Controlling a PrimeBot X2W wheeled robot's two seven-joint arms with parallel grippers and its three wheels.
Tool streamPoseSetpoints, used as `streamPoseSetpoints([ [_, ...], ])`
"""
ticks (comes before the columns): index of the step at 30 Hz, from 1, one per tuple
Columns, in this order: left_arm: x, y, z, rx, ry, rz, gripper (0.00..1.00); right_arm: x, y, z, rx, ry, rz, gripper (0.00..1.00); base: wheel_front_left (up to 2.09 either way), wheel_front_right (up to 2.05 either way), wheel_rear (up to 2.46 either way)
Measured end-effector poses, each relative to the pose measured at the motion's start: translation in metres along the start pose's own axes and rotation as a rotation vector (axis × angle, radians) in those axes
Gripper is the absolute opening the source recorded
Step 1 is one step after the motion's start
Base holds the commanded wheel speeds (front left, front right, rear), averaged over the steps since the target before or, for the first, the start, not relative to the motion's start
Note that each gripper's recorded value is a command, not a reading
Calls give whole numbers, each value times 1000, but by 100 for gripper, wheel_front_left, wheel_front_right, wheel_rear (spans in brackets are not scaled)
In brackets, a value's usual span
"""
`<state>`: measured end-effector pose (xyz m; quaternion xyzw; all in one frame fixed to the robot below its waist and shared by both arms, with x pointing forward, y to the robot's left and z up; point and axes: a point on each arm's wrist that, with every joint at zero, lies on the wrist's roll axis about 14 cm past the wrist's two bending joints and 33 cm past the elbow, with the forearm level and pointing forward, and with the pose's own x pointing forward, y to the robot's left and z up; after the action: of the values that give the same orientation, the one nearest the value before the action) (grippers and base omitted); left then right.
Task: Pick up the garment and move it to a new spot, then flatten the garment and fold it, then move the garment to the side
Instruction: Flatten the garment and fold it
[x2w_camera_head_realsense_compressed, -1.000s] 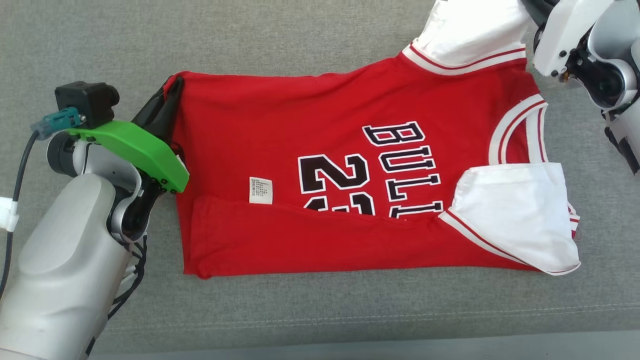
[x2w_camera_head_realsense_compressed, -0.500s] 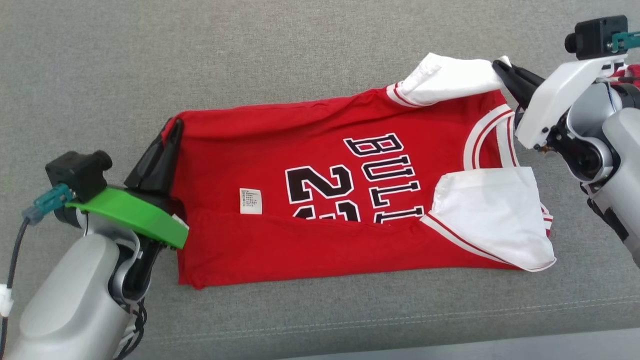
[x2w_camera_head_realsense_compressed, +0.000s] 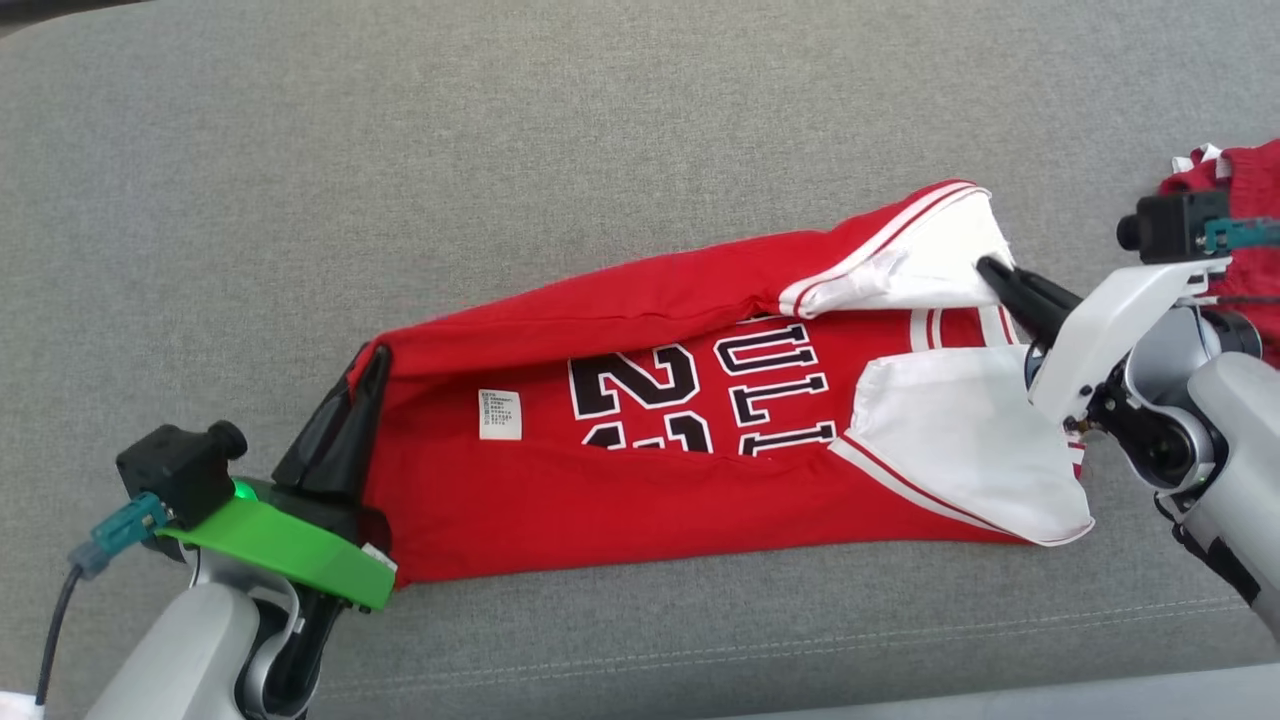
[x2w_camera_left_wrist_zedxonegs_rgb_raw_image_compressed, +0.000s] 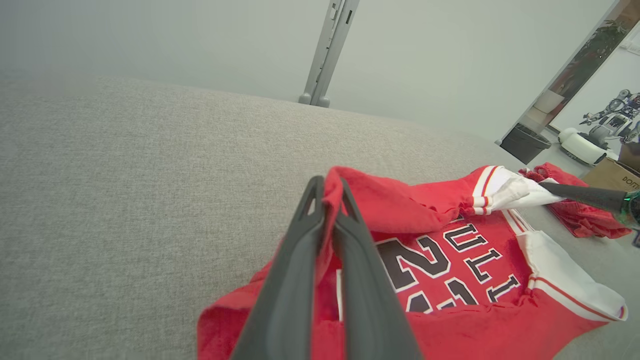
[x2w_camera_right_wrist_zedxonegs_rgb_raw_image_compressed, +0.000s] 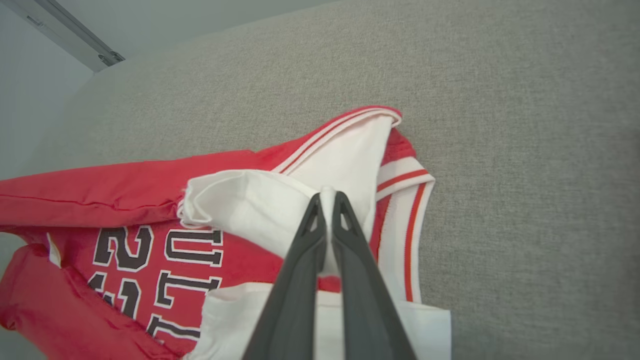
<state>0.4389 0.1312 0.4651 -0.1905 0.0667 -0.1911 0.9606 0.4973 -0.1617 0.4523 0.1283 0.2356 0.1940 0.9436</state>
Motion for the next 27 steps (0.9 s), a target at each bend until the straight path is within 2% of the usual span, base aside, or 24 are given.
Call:
streamPoseSetpoints([
  [8,-15,-9,-16,-3,31,-2,0,-12,-2,-23,26,12,-20,0,0,0,0],
  [19,-33,-19,-31,4,63,-7,0,-27,-11,-35,68,-11,-63,0,0,0,0],
  [20,-37,-19,-37,9,82,-3,5,-29,-11,-40,67,-2,-66,0,0,0,0],
  [21,-38,-17,-40,9,90,3,78,-31,-12,-42,67,-1,-69,22,0,0,0],
  [22,-40,-16,-42,17,99,5,100,-32,-13,-42,67,-2,-71,43,0,0,0],
  [23,-41,-17,-45,24,109,2,100,-33,-13,-42,67,-5,-73,75,0,0,0],
  [24,-42,-17,-48,30,120,-1,100,-34,-14,-43,69,-7,-77,96,0,0,0],
  [25,-47,-18,-55,32,142,-1,100,-38,-18,-48,75,-1,-86,100,0,0,0],
  [27,-52,-17,-61,31,163,1,100,-42,-23,-51,77,-2,-100,100,0,0,0],
])
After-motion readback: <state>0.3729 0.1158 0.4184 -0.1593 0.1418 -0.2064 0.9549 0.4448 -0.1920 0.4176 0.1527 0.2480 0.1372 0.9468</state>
